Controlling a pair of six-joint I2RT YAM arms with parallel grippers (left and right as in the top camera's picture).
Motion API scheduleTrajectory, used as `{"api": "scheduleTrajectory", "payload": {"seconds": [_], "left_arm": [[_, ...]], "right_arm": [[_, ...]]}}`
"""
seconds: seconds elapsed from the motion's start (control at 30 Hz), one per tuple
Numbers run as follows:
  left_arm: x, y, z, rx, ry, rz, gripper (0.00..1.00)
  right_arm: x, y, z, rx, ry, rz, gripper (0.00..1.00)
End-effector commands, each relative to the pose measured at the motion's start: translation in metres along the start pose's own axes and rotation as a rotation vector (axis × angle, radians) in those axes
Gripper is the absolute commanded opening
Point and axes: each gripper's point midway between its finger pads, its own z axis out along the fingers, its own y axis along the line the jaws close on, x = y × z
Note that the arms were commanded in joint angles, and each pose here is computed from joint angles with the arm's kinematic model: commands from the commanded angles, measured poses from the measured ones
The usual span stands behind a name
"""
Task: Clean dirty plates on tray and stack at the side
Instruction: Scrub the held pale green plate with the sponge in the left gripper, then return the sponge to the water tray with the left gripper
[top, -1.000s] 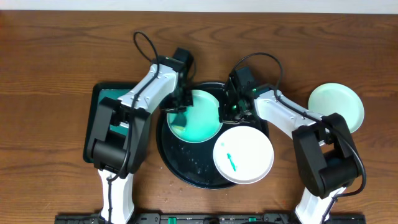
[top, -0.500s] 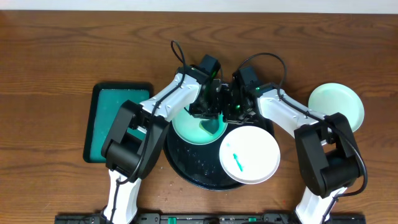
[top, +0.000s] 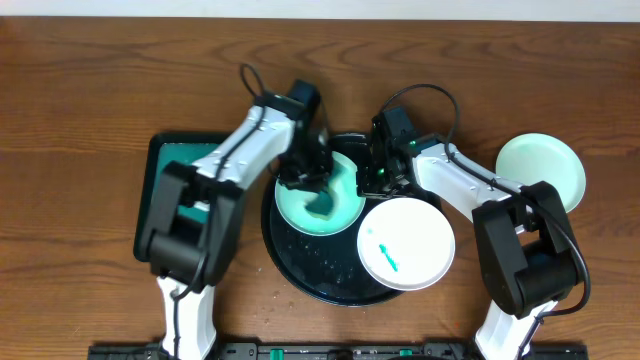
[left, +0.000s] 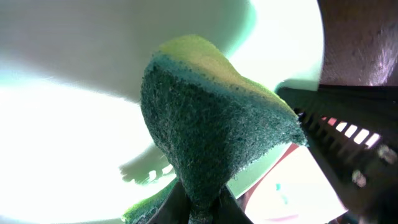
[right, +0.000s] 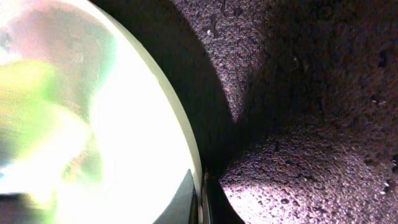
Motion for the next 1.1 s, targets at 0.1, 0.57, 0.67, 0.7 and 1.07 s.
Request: {"api": "scheduleTrajectory", "payload": {"seconds": [0.1,0.57,0.67,0.7,1.07], "left_arm": [[-0.002,0.017,-0.067,-0.067,-0.167,-0.026,0.07],[0.018,0.162,-0.147,-0.625,-0.303,-0.314,0.07],[0.013,0.179,-0.152,-0.613,-0.327,-0.369,0.07],[0.012,0.186,-0.153,-0.610,-0.334,-0.386,0.07],[0.013,0.228,-0.129,-0.522,-0.337,-0.509,0.16]], "right_arm": [[0.008,-0.012,0.009,0.059,0.023,-0.015,0.02],[-0.009,0.011,-0.061,0.062,-0.123,-0.107,0.02],[-0.007,0.018,-0.091,0.062,-0.161,-0.142,0.02],[-0.005,0.020,-0.098,0.059,-0.168,-0.147,0.02],[0.000,0.027,-0.170,0.089,-0.338,-0.219,0.02]]}}
